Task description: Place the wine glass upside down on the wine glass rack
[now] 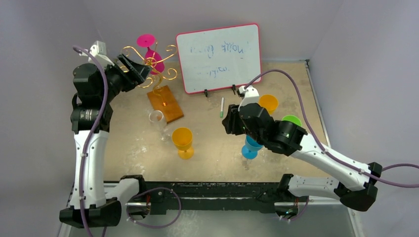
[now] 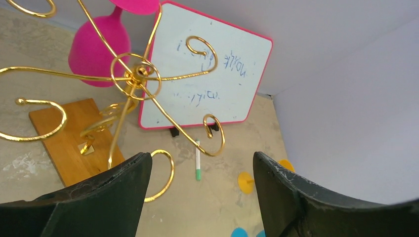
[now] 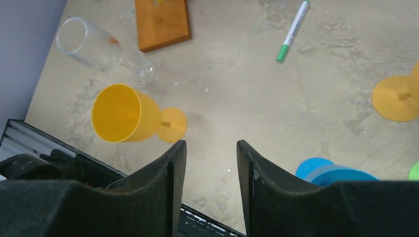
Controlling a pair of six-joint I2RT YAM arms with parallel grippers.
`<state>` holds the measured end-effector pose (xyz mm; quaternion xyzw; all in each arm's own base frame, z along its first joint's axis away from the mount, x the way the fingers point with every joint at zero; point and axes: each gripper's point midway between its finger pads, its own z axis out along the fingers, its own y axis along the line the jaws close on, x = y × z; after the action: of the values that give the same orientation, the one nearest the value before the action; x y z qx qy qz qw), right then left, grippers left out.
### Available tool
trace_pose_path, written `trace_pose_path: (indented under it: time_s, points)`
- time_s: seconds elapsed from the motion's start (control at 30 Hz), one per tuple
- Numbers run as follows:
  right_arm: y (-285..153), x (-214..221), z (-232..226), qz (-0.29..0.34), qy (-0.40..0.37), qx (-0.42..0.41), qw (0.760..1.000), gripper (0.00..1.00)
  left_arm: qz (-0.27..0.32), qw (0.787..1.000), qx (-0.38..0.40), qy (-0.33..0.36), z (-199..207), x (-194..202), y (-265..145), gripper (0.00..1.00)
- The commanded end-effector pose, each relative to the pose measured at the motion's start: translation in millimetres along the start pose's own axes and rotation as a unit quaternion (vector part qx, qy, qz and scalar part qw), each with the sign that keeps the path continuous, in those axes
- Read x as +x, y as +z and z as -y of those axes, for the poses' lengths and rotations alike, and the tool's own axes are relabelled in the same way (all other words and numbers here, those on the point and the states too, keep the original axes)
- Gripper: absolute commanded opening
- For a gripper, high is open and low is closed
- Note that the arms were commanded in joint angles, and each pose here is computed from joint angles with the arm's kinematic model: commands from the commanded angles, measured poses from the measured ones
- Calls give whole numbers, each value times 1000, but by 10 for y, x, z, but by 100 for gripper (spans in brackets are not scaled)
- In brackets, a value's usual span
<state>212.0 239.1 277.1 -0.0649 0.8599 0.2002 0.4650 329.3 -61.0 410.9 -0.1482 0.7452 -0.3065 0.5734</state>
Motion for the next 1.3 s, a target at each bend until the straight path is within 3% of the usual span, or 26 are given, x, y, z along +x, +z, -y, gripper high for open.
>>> trace_pose_path:
  time_s: [0.0, 0.23, 0.47, 0.7, 1.0, 1.27]
  points:
    - [90, -37, -288, 0, 8, -53, 999, 46, 24, 999, 20, 43, 169, -23, -220, 74]
    - [345, -8, -795, -11, -47, -146, 988, 49, 49, 995, -55, 60, 15, -135, -430, 75]
    - [645, 98, -1006, -45, -63, -148, 986, 51, 83, 991, -81, 71, 13, -275, -628, 75]
    - [430, 151, -1534, -5, -196, -313, 929, 53, 111, 985, -104, 76, 17, -423, -749, 75]
    - [597, 595, -1767, -33, -311, -307, 899, 54, 118, 983, -117, 80, 11, -462, -815, 75]
    - [711, 813, -1810, -54, -340, -307, 887, 51, 120, 983, -113, 80, 42, -477, -831, 75]
